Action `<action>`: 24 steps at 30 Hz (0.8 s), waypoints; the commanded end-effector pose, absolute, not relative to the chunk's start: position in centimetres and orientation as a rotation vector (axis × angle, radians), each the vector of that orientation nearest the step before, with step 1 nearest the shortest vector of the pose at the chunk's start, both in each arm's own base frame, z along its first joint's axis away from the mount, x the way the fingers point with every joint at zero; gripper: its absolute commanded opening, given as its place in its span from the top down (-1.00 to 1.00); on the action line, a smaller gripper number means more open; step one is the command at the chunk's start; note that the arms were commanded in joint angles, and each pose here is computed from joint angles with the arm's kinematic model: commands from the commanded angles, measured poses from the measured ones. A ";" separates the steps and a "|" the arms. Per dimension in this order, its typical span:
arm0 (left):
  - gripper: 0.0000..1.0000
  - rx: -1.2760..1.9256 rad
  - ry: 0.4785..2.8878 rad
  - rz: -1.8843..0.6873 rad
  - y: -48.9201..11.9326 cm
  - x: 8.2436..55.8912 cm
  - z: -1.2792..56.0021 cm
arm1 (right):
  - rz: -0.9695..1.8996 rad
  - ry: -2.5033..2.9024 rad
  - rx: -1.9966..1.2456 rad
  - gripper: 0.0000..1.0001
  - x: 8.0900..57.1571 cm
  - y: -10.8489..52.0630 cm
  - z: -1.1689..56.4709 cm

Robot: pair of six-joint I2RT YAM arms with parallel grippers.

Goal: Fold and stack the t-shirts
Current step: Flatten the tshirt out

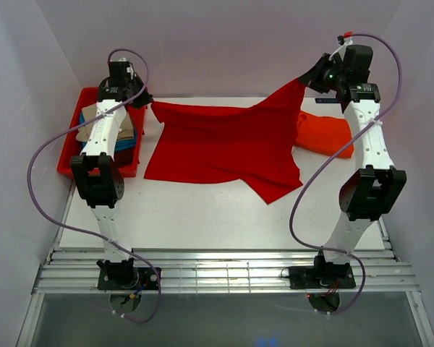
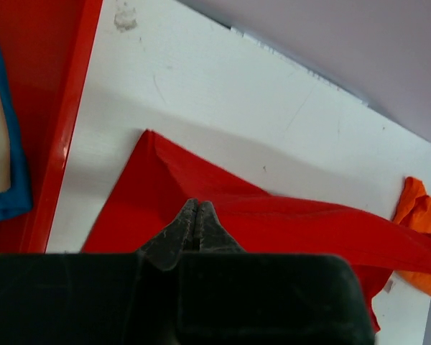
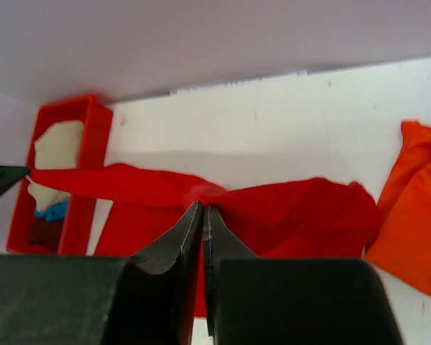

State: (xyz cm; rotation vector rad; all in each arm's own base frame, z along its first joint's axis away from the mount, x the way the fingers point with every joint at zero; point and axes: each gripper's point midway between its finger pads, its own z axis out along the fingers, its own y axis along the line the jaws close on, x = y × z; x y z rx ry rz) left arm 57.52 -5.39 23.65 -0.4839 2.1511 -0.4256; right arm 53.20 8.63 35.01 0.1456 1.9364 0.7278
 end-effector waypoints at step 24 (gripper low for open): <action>1.00 -0.382 1.700 -0.392 -5.5 33.5 45.6 | 0.462 1.705 -0.072 0.84 26.9 13.9 52.1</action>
